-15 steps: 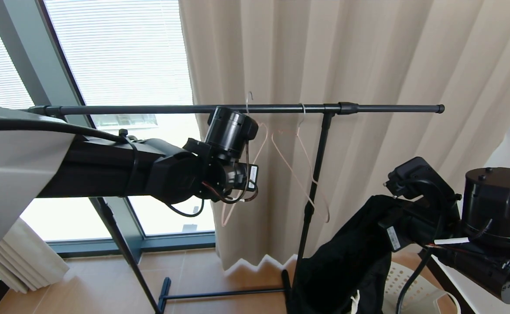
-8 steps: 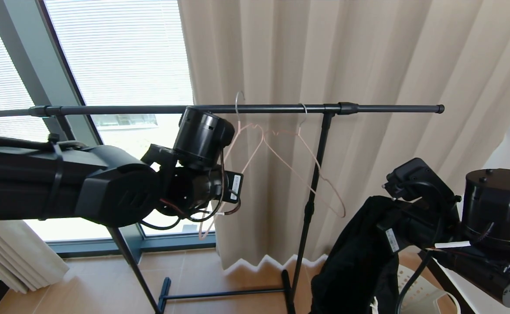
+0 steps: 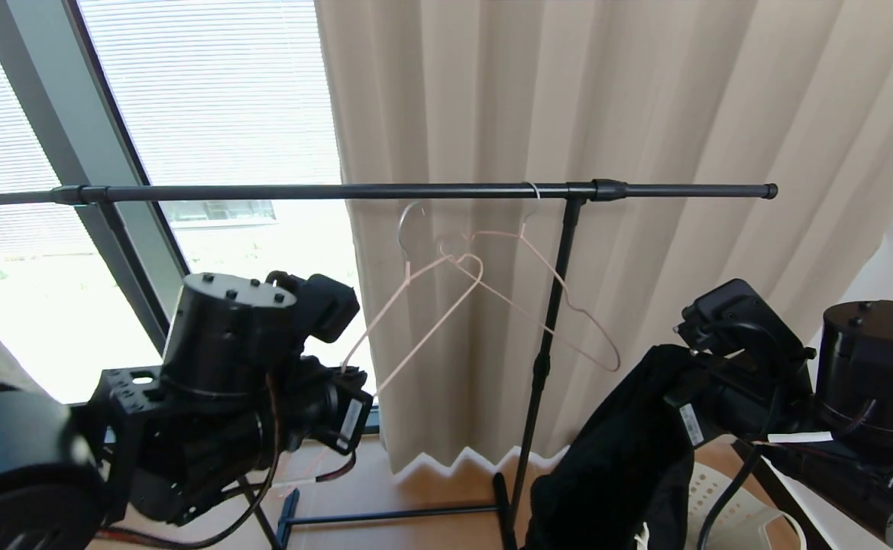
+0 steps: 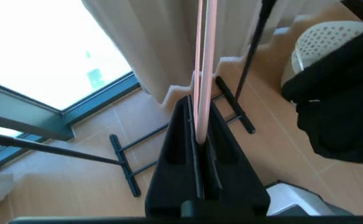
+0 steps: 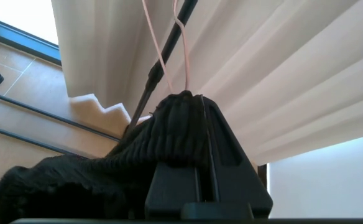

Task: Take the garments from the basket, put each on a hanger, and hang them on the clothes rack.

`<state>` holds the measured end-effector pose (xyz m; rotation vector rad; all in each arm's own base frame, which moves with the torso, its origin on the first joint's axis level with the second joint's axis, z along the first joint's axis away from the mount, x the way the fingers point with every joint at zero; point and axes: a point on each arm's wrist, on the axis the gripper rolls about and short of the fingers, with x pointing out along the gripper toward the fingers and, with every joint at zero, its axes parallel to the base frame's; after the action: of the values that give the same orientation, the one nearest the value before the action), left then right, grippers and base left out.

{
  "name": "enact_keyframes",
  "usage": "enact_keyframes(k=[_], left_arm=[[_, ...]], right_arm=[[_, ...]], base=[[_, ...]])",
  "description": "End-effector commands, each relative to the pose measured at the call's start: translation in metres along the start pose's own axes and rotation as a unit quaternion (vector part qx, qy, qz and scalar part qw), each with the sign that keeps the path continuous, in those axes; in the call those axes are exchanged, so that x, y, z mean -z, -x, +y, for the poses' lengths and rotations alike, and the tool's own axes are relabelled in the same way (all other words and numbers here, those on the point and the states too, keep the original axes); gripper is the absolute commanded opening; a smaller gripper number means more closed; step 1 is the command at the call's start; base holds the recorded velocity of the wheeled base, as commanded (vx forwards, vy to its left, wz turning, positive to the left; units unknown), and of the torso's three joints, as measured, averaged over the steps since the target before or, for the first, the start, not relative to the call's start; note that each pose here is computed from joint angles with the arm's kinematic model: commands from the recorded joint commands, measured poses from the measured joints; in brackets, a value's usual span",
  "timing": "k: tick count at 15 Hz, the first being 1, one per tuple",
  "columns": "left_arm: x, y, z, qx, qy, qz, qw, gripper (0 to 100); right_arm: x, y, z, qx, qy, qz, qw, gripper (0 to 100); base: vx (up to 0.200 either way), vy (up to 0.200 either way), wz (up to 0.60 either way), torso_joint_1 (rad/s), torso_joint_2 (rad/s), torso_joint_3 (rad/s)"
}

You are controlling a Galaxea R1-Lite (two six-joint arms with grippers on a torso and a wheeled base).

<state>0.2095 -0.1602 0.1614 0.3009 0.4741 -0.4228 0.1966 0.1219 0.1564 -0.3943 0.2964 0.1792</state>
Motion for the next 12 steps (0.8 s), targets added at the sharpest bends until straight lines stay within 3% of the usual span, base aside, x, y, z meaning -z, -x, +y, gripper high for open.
enact_keyframes(k=[1,4,8,12], left_arm=[[0.037,0.036,0.008,0.052,-0.036,-0.036,0.9973,0],[0.063,0.053,0.013,0.100,-0.060,-0.057,0.9915,0],[0.086,0.065,0.011,0.136,-0.064,-0.068,0.9863,0],[0.100,0.072,0.009,0.199,-0.090,-0.075,0.9729,0]], right_arm=[[-0.001,0.001,-0.001,0.006,-0.001,-0.001,1.0000,0],[0.001,0.001,-0.002,0.028,0.000,0.006,0.9996,0],[0.002,-0.001,-0.001,0.040,0.004,0.013,0.9991,0],[0.003,-0.007,0.000,0.057,0.007,0.024,0.9980,0]], base=[[0.000,0.000,0.00,0.000,0.00,0.000],[0.000,0.000,0.00,0.000,0.00,0.000],[0.000,0.000,0.00,0.000,0.00,0.000],[0.000,0.000,0.00,0.000,0.00,0.000]])
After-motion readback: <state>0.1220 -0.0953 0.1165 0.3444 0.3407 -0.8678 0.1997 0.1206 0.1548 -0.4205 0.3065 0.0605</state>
